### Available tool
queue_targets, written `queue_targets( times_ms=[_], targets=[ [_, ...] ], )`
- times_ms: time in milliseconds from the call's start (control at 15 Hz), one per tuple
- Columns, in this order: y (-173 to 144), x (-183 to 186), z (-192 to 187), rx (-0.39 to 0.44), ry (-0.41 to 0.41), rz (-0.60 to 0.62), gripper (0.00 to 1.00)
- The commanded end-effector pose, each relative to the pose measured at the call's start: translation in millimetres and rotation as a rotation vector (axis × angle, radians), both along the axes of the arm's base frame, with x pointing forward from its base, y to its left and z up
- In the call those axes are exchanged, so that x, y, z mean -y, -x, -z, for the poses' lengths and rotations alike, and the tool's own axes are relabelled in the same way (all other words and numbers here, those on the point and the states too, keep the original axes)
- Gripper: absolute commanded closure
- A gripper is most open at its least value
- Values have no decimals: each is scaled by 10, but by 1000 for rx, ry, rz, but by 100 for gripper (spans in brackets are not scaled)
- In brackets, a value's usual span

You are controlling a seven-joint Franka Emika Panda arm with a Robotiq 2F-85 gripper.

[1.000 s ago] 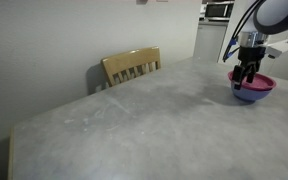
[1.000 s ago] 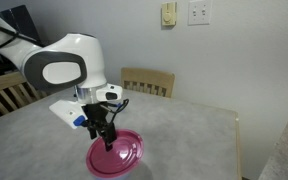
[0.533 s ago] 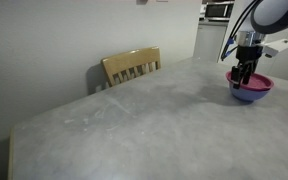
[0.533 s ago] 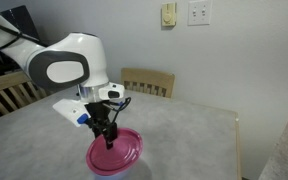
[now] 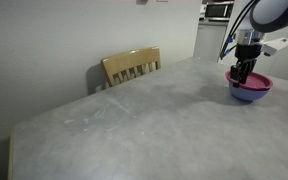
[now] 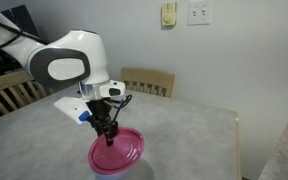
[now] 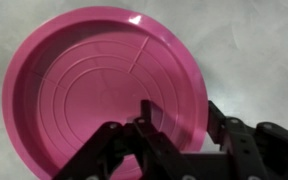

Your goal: Remove the lid from the bowl

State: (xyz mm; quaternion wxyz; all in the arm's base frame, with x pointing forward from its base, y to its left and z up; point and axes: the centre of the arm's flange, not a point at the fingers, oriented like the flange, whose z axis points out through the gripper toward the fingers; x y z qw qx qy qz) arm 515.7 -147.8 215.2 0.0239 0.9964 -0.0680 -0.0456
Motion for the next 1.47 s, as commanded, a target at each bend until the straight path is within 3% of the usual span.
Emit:
queue_targets(
  times_ms=[0,200,267,667,933,1400],
  targets=[
    [-35,16,9,4,-2,-5,77],
    [-56,-1,-24,14,1,-13,98],
    [-64,-7,-38,16,2,-14,100],
    [-29,-68,-101,17,24,-16,97],
    [40,-276,-295,29,106,-56,97],
    [-140,-834,-580,49,220,-194,97]
  ],
)
